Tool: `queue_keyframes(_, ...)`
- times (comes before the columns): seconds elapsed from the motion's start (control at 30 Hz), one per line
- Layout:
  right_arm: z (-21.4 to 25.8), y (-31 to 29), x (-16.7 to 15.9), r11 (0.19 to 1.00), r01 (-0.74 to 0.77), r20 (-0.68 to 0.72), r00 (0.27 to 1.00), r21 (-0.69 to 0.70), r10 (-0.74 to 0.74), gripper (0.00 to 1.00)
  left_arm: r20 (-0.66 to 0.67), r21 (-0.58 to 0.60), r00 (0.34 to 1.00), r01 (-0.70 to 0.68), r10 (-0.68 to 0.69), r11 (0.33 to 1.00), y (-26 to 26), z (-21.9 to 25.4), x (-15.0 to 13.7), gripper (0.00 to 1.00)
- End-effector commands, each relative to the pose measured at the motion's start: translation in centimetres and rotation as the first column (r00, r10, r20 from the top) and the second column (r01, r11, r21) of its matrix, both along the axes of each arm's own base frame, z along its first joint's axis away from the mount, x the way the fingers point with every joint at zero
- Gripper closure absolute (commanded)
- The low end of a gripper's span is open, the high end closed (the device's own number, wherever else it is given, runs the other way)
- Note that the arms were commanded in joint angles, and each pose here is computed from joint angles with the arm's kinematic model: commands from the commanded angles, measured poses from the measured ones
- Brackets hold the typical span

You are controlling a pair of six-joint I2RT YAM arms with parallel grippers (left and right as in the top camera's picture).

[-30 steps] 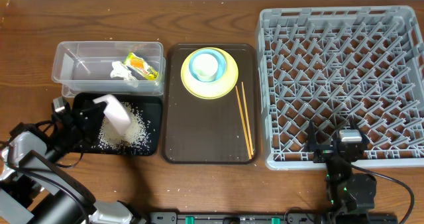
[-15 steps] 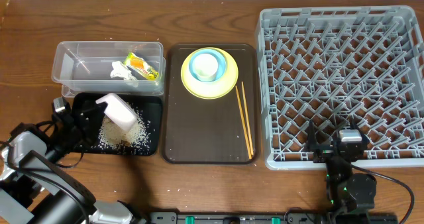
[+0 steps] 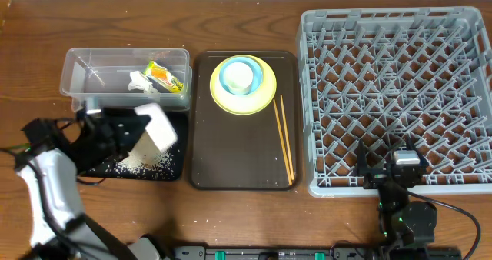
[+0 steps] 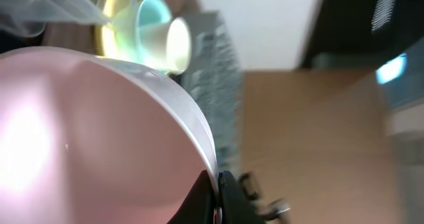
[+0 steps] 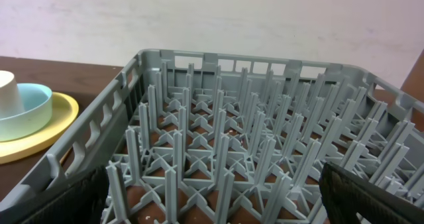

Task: Sort waste into correct bins and load items into the dishwasher rack
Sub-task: 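Carry the empty plate right and set it on the brown tray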

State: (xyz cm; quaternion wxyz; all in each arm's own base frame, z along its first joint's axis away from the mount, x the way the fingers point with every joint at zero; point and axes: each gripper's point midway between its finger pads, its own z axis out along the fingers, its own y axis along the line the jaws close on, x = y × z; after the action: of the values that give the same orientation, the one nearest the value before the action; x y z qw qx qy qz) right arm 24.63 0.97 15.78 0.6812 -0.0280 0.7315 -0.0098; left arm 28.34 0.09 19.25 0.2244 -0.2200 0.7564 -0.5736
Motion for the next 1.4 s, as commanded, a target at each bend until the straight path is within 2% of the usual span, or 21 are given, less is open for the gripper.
queue_keyframes(0.0,0.0,-0.2,0.0,1.0,0.006,0.001,1.0,-0.012,-0.006,0.01,-0.104,0.252,0.995,0.036,-0.009,0.967,-0.9,-1.8,-0.1,0.94)
queue_keyframes(0.1,0.0,-0.2,0.0,1.0,0.006,0.001,1.0,-0.011,-0.006,0.01,-0.141,0.405,0.99,0.079,-0.023,0.911,-2.5,-2.6,-0.2,0.94)
queue_keyframes(0.27,0.0,-0.2,0.0,1.0,0.006,0.001,1.0,-0.012,-0.006,0.01,-0.16,0.568,0.985,0.148,-0.069,0.81,-5.9,-3.4,0.1,0.94)
queue_keyframes(0.4,0.0,-0.2,0.0,1.0,0.006,0.001,1.0,-0.011,-0.006,0.01,-0.189,0.694,0.977,0.206,-0.102,0.69,-8.4,-5.0,-0.1,0.94)
queue_keyframes(0.5,0.0,-0.2,0.0,1.0,0.006,0.001,1.0,-0.012,-0.006,0.01,-0.214,0.766,0.971,0.236,-0.109,0.598,-9.7,-6.3,-0.3,0.94)
queue_keyframes(0.63,0.0,-0.2,0.0,1.0,0.006,0.001,1.0,-0.012,-0.006,0.01,-0.249,0.797,0.951,0.309,-0.183,0.519,-12.4,-7.9,-1.0,0.94)
queue_keyframes(0.93,-0.1,-0.2,0.0,1.0,0.006,-0.001,1.0,-0.012,-0.006,0.01,-0.353,0.78,0.885,0.457,-0.302,0.428,-16.7,-12.3,-2.1,0.94)
queue_keyframes(1.37,-0.1,-0.2,0.0,1.0,0.006,-0.003,1.0,-0.012,-0.006,0.01,-0.39,0.77,0.87,0.488,-0.302,0.411,-17.1,-14.4,-1.8,0.94)
